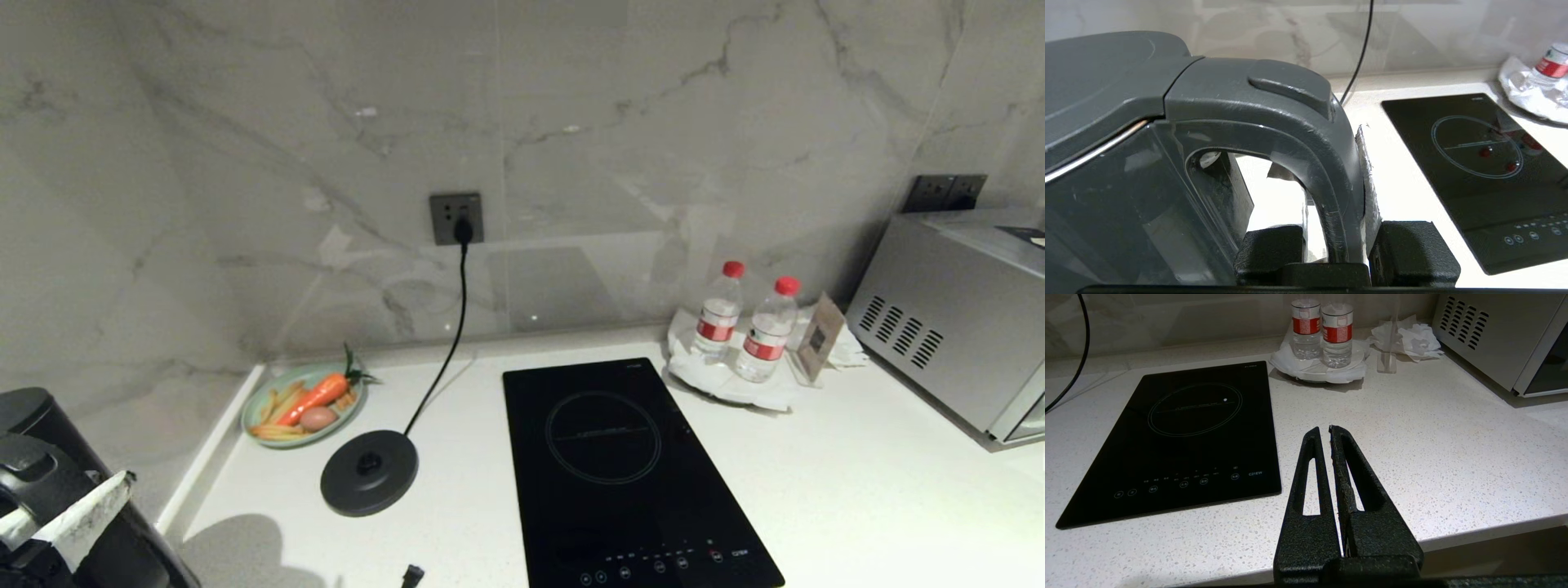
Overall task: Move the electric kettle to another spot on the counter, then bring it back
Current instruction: Place it by the sink
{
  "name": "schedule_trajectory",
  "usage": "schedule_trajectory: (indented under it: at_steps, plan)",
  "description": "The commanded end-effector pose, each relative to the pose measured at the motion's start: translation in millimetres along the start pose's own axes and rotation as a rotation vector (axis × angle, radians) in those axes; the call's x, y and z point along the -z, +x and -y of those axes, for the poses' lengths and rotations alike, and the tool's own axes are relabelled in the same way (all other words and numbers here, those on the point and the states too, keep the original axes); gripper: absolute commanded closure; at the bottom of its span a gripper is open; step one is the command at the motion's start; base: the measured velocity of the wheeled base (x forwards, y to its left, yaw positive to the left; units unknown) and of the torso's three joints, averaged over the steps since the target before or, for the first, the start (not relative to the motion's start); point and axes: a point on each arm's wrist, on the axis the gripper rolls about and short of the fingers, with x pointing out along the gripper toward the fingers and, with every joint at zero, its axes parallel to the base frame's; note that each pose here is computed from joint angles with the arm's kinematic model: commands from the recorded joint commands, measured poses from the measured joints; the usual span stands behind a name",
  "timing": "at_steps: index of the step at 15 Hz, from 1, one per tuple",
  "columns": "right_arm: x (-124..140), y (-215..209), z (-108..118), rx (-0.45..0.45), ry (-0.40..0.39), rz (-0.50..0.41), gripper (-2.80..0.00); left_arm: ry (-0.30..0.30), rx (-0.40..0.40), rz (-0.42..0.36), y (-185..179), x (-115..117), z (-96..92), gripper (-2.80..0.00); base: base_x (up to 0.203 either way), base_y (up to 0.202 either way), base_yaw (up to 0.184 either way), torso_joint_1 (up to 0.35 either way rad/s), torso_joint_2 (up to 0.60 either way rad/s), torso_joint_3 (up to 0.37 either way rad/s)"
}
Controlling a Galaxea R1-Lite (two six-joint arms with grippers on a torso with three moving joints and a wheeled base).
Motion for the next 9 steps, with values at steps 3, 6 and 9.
schedule_trajectory:
  at_steps: [3,6,9]
  plan:
    - [0.0,0.0,0.0,0.0,-0.001,0.0,0.0,-0.001,0.003,0.004,-1.2,0.5,-0.4,0.0,0.0,0.0,0.0,0.0,0.0,0.0]
    - [0.0,0.0,0.0,0.0,0.0,0.0,0.0,-0.006,0.032,0.016,-2.7,-1.1,-0.4,0.0,0.0,0.0,0.0,0.0,0.0,0.0]
    - [0.0,0.0,0.0,0.0,-0.001,0.0,0.0,-0.01,0.023,0.021,-3.9,-0.5,-1.6,0.0,0.0,0.0,0.0,0.0,0.0,0.0]
